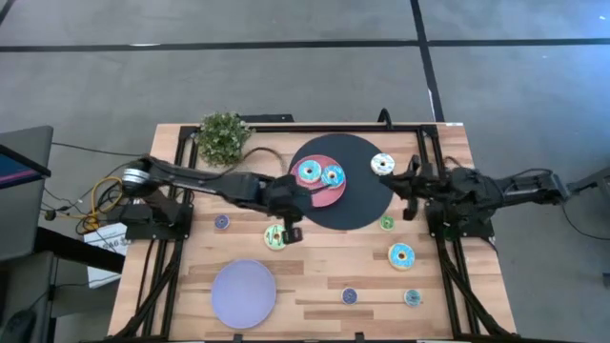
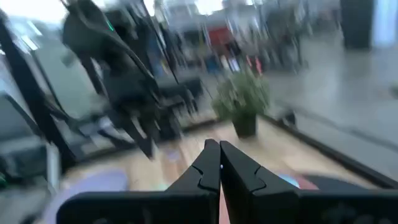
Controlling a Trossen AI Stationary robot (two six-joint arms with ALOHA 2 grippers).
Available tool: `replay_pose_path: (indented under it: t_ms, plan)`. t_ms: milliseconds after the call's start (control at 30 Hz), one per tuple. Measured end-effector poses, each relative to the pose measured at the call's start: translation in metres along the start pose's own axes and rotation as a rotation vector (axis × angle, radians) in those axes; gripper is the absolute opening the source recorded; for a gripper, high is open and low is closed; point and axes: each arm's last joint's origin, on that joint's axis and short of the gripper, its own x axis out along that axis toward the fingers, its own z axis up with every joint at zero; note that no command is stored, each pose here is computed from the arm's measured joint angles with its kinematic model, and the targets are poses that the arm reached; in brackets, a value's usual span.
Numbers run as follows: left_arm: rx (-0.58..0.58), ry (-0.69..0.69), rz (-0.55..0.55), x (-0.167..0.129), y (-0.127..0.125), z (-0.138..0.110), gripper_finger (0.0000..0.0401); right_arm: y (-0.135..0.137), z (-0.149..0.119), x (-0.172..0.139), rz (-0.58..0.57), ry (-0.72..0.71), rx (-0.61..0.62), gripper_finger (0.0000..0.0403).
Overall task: Pick & Place donuts
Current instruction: Put the small green donut on the purple plate
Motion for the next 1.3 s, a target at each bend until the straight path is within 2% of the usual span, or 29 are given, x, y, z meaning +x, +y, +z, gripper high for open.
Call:
replay_pose_path:
  t_ms: [133, 233, 333, 467, 600, 800, 933, 1067, 1200, 1300]
  plan:
    - [-0.033, -0.166, -0.090, -0.018, 0.011, -0.036, 0.0000, 0.011, 0.018, 0.024, -0.151, 0.339, -0.006, 0.0000]
    - [-0.054, -0.281, -0.116, -0.038, 0.020, -0.066, 0.0000, 0.013, 0.026, 0.039, -0.357, 0.593, 0.085, 0.0000]
    - [-0.073, -0.392, -0.148, -0.065, 0.028, -0.095, 0.0000, 0.014, 0.033, 0.051, -0.552, 0.785, 0.221, 0.0000]
    - [-0.110, -0.494, -0.179, -0.095, 0.038, -0.127, 0.0000, 0.017, 0.032, 0.062, -0.724, 0.981, 0.339, 0.0003]
    - [-0.120, -0.596, -0.203, -0.120, 0.046, -0.151, 0.0000, 0.020, 0.018, 0.070, -0.837, 1.107, 0.440, 0.0035]
    - [-0.140, -0.665, -0.219, -0.145, 0.053, -0.168, 0.0000, 0.037, -0.003, 0.083, -0.879, 1.190, 0.480, 0.0125]
    - [-0.187, -0.692, -0.249, -0.152, 0.055, -0.170, 0.0000, 0.051, -0.015, 0.082, -0.887, 1.235, 0.428, 0.0202]
    - [-0.253, -0.680, -0.276, -0.151, 0.054, -0.170, 0.0000, 0.053, -0.039, 0.069, -0.851, 1.270, 0.405, 0.0269]
    - [-0.280, -0.662, -0.286, -0.147, 0.051, -0.168, 0.0000, 0.048, -0.063, 0.057, -0.773, 1.220, 0.505, 0.0297]
    - [-0.291, -0.648, -0.266, -0.143, 0.049, -0.166, 0.0000, 0.040, -0.076, 0.050, -0.784, 1.196, 0.556, 0.0301]
